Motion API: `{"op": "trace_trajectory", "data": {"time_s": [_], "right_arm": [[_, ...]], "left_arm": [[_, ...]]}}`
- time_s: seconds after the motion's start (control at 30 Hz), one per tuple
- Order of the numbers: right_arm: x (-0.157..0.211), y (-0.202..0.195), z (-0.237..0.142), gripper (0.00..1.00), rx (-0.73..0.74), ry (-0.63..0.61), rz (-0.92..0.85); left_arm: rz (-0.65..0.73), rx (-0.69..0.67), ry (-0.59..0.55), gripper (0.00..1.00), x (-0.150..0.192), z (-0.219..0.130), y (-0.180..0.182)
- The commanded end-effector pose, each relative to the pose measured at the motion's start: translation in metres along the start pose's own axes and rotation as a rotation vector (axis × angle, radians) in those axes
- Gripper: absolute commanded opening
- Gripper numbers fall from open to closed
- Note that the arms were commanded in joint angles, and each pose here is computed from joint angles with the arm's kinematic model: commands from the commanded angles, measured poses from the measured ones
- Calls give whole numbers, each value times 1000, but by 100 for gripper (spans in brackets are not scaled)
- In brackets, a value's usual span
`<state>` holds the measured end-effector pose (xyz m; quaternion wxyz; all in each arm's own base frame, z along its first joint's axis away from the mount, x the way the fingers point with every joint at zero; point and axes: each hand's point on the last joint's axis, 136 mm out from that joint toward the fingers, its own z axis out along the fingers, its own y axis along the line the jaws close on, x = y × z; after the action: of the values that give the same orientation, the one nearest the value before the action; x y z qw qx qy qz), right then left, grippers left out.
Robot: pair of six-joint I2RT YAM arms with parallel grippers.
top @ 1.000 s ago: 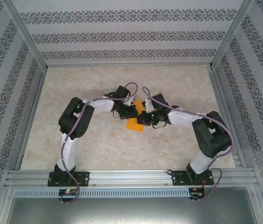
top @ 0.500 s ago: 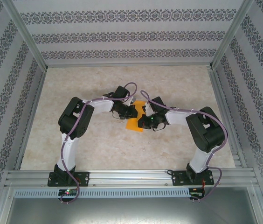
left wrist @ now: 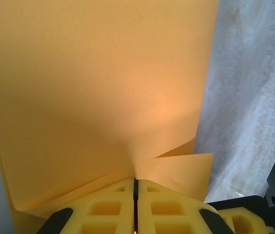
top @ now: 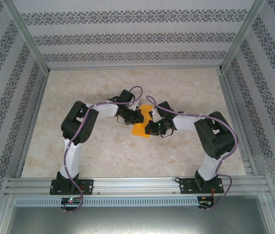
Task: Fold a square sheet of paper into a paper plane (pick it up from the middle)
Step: Fold the triangle a second time at the center of the table.
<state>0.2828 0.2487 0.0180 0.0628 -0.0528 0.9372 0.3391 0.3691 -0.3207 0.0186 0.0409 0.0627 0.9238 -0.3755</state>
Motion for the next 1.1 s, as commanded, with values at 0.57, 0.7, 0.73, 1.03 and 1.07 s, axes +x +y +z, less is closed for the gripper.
{"op": "trace_trajectory", "data": {"time_s": [0.57,0.7,0.73,1.03,1.07], "right_arm": [[67,-28,-4,1,-2,55,98],[68,-20,-11,1,-33,40,95],[66,-16,-13,1,-46,35,91],[-3,46,-45,1,-242,-111,44],[-10,46,-43,1,-232,-115,39]], "left_arm": [[-80,-175,95,10,33,27,71],[-79,-173,97,10,34,27,71],[-77,-171,99,10,34,27,70],[-72,-160,95,10,33,24,65],[-73,-159,94,10,33,24,65]]}}
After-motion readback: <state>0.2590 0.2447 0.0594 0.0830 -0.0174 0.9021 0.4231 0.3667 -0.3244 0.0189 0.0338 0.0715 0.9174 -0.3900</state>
